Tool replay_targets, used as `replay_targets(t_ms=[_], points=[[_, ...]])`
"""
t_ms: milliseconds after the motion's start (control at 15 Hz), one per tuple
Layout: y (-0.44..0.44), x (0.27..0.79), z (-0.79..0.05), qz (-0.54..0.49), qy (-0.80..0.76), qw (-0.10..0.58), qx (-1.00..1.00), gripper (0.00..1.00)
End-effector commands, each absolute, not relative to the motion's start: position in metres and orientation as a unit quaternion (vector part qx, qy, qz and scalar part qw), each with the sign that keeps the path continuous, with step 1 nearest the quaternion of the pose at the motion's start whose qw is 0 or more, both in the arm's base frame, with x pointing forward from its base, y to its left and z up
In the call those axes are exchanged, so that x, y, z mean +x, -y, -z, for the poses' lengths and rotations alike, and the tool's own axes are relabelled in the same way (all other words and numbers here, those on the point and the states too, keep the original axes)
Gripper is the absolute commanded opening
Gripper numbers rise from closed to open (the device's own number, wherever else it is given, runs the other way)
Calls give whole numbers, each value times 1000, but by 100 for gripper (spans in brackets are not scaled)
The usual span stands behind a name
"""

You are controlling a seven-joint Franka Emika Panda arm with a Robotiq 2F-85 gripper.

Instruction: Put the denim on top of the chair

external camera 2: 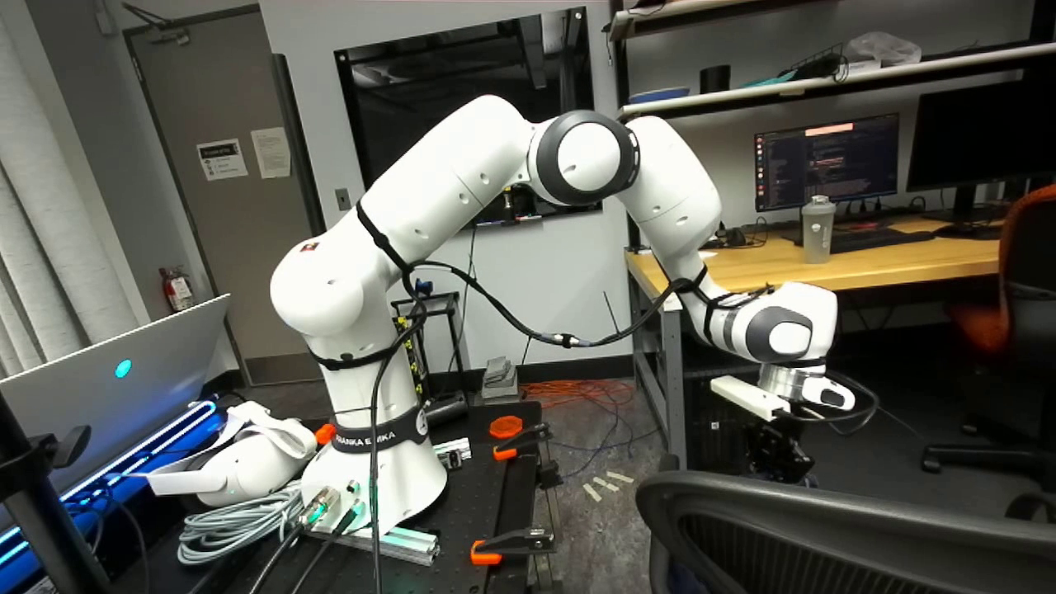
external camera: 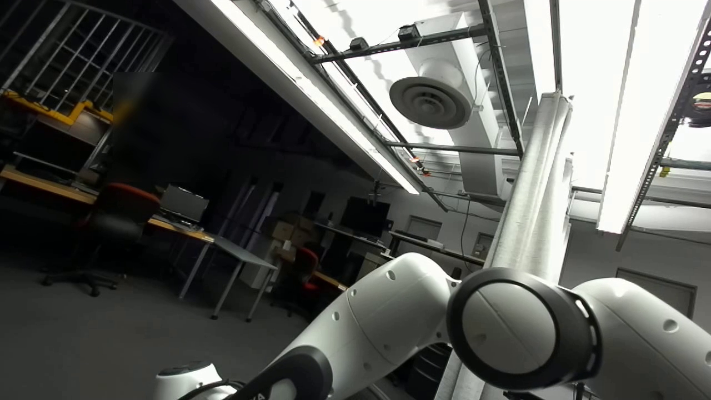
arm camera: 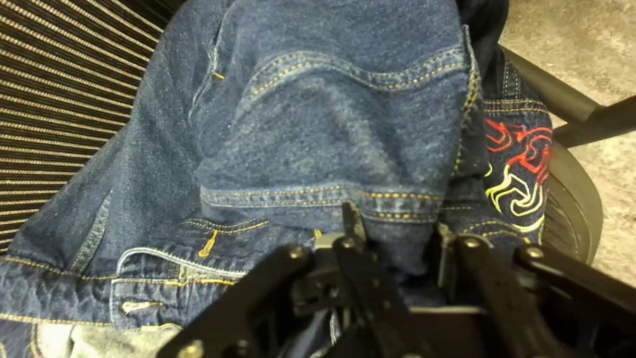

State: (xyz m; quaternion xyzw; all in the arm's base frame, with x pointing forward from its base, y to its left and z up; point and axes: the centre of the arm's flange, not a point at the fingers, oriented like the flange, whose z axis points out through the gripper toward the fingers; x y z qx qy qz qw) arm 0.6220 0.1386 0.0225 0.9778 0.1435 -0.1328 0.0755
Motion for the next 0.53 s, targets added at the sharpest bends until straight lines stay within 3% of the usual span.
replay_targets(t_ms=[0, 467], points=[[-135, 622, -43, 104, -140, 64, 983, 2], [-121, 618, -105, 49, -121, 49, 990, 3]])
